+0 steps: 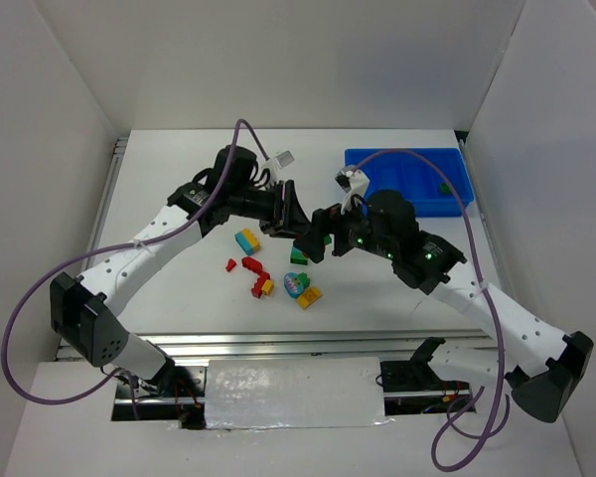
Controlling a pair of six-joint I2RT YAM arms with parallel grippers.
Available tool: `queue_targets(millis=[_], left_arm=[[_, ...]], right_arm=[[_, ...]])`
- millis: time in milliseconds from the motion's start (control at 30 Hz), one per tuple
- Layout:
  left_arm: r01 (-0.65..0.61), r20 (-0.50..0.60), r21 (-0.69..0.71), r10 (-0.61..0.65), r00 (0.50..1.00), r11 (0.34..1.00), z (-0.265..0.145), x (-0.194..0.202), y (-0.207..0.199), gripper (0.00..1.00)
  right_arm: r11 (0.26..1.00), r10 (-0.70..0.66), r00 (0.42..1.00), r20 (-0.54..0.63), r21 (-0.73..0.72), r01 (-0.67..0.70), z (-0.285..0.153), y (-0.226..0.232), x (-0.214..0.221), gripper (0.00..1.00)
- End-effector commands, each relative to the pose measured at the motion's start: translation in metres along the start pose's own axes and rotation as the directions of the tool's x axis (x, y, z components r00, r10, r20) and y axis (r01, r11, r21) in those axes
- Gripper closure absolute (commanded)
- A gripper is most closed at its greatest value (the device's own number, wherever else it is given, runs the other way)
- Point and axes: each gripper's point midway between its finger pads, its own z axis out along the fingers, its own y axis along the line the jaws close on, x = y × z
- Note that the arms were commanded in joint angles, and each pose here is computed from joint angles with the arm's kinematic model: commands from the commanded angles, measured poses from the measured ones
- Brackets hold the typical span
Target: Sort the legos into containers by color
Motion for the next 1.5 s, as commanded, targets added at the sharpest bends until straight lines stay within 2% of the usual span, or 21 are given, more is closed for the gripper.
queue_targets(millis=[0,167,267,367,533,567,667,833,1100,1200,1400,1433,1467], left_arm=[[-0.124,0.053,0.06,0.121,0.991,0.99,-0.011,-0.017,-0.025,1.0],[-0.196,0.091,-0.02,0.197,0.976,0.98,-0.018,-0.035,-0.015,1.0],[-0.265,0.095,-0.043,0.268,0.959,0.963,-0.02,-0.039,-0.012,1.0],[-0.34,0.088,-0.033,0.342,0.936,0.94,-0.021,-0.036,-0.008,1.0],[-0.445,0.05,0.126,0.443,0.895,0.886,-0.023,-0.013,-0.022,1.0],[-0.473,0.049,0.202,0.473,0.88,0.858,-0.026,-0.005,-0.033,1.0],[-0.514,0.055,0.317,0.525,0.849,0.797,-0.038,0.013,-0.049,1.0],[-0.562,0.07,0.365,0.58,0.812,0.743,-0.05,0.025,-0.062,1.0],[-0.538,0.057,0.401,0.566,0.823,0.742,-0.045,0.029,-0.066,1.0],[-0.54,0.063,0.429,0.572,0.818,0.724,-0.045,0.031,-0.075,1.0],[-0.56,0.097,0.465,0.589,0.802,0.686,-0.05,0.031,-0.091,1.0],[-0.562,0.102,0.465,0.589,0.802,0.684,-0.05,0.032,-0.092,1.0],[-0.564,0.105,0.464,0.59,0.8,0.683,-0.051,0.031,-0.093,1.0]], right_arm=[[1.0,-0.008,0.999,0.051,-0.029,0.009,-0.018,0.008,-0.02,0.0],[0.999,0.04,0.999,0.011,0.012,-0.04,-0.038,-0.015,-0.007,0.0],[0.997,0.07,0.997,0.031,0.023,-0.071,-0.053,-0.027,-0.008,0.0],[0.996,0.092,0.993,0.078,-0.029,-0.09,-0.072,-0.027,-0.017,0.0],[0.974,0.117,0.993,0.035,-0.198,-0.108,-0.081,-0.006,-0.024,0.0],[0.967,0.119,0.993,0.022,-0.23,-0.111,-0.081,-0.003,-0.025,0.01],[0.926,0.119,0.993,-0.021,-0.357,-0.119,-0.084,0.013,-0.027,0.04],[0.862,0.11,0.992,-0.056,-0.491,-0.123,-0.085,0.03,-0.029,0.06],[0.772,0.086,0.993,-0.078,-0.625,-0.116,-0.088,0.052,-0.032,0.07],[0.774,0.077,0.992,-0.097,-0.622,-0.121,-0.081,0.054,-0.03,0.09],[0.777,0.078,0.99,-0.116,-0.615,-0.133,-0.07,0.051,-0.022,0.17],[0.777,0.077,0.991,-0.111,-0.616,-0.13,-0.07,0.051,-0.022,0.29],[0.771,0.069,0.993,-0.1,-0.626,-0.117,-0.071,0.053,-0.023,0.36]])
